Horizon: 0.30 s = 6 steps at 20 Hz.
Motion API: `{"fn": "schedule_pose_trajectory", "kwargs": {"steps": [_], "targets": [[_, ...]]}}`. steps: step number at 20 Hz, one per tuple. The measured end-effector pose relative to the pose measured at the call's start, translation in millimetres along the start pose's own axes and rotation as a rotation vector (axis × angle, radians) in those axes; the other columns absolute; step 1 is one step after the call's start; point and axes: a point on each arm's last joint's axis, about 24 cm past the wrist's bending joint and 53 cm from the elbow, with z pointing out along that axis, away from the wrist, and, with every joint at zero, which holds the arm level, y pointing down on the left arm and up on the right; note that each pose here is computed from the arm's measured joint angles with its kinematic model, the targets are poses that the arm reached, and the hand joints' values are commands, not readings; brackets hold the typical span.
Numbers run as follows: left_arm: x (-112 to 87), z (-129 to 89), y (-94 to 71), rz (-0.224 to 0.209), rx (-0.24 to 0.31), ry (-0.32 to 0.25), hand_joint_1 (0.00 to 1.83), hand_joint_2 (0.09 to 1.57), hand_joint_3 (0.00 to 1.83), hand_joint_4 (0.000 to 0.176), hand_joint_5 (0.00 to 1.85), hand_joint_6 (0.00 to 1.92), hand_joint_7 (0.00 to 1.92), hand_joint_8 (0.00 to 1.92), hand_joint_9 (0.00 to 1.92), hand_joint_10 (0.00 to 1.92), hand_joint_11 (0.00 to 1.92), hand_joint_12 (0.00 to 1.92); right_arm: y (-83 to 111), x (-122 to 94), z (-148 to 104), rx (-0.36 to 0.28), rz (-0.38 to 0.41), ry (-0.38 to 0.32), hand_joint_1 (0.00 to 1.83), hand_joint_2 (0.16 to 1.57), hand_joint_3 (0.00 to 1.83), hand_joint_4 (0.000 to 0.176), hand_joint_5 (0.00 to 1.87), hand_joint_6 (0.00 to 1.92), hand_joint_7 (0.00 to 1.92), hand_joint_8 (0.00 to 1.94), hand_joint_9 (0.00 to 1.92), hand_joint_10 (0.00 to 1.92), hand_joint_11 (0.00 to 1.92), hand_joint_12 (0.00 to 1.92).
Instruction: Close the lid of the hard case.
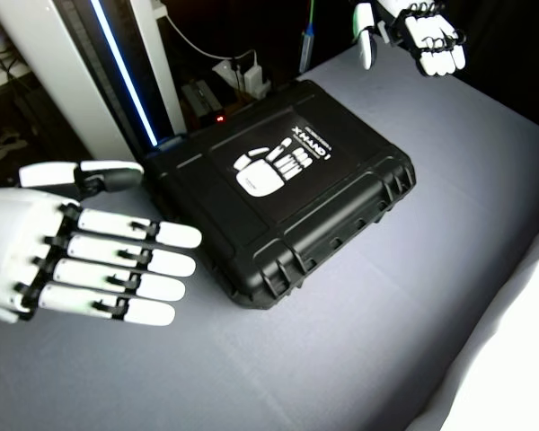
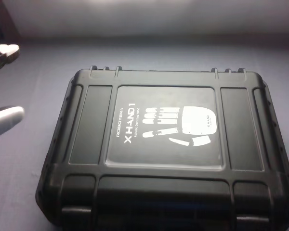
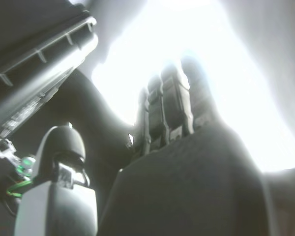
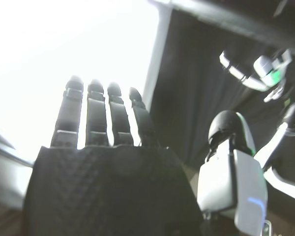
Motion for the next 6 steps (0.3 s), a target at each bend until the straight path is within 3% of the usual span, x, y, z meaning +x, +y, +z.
{"fn": "schedule_pose_trajectory", "kwargs": {"steps": [1, 2, 5, 6], "targets": [[0.1, 5, -6.4, -0.009, 0.025, -0.008, 0.25, 1.28, 0.0, 0.0, 0.16, 0.0, 0.18, 0.0, 0.14, 0.0, 0.0, 0.37, 4.6, -2, 0, -0.02, 0.004, -0.014, 0.24, 1.11, 0.01, 0.0, 0.0, 0.0, 0.0, 0.0, 0.0, 0.0, 0.0, 0.0], [0.5, 13, -13.6, -0.016, 0.062, -0.014, 0.25, 1.3, 0.0, 0.0, 0.1, 0.0, 0.09, 0.01, 0.03, 0.01, 0.0, 0.06, 9.2, -9, 0, -0.039, 0.005, -0.042, 0.26, 1.13, 0.01, 0.0, 0.0, 0.0, 0.0, 0.0, 0.0, 0.0, 0.0, 0.0], [-2.0, 28, -30.8, -0.053, 0.133, -0.061, 0.22, 1.3, 0.0, 0.0, 0.11, 0.01, 0.05, 0.01, 0.02, 0.01, 0.02, 0.01, 16.5, -27, -2, -0.082, 0.011, -0.124, 0.35, 1.17, 0.01, 0.0, 0.08, 0.01, 0.06, 0.0, 0.05, 0.01, 0.09, 0.05], [-0.7, 30, -38.3, -0.065, 0.161, -0.07, 0.25, 1.36, 0.0, 0.0, 0.15, 0.0, 0.07, 0.0, 0.05, 0.01, 0.0, 0.2, 21.2, -30, -3, -0.104, 0.017, -0.146, 0.55, 1.2, 0.01, 0.0, 0.16, 0.01, 0.14, 0.02, 0.15, 0.01, 0.1, 0.29]]}}
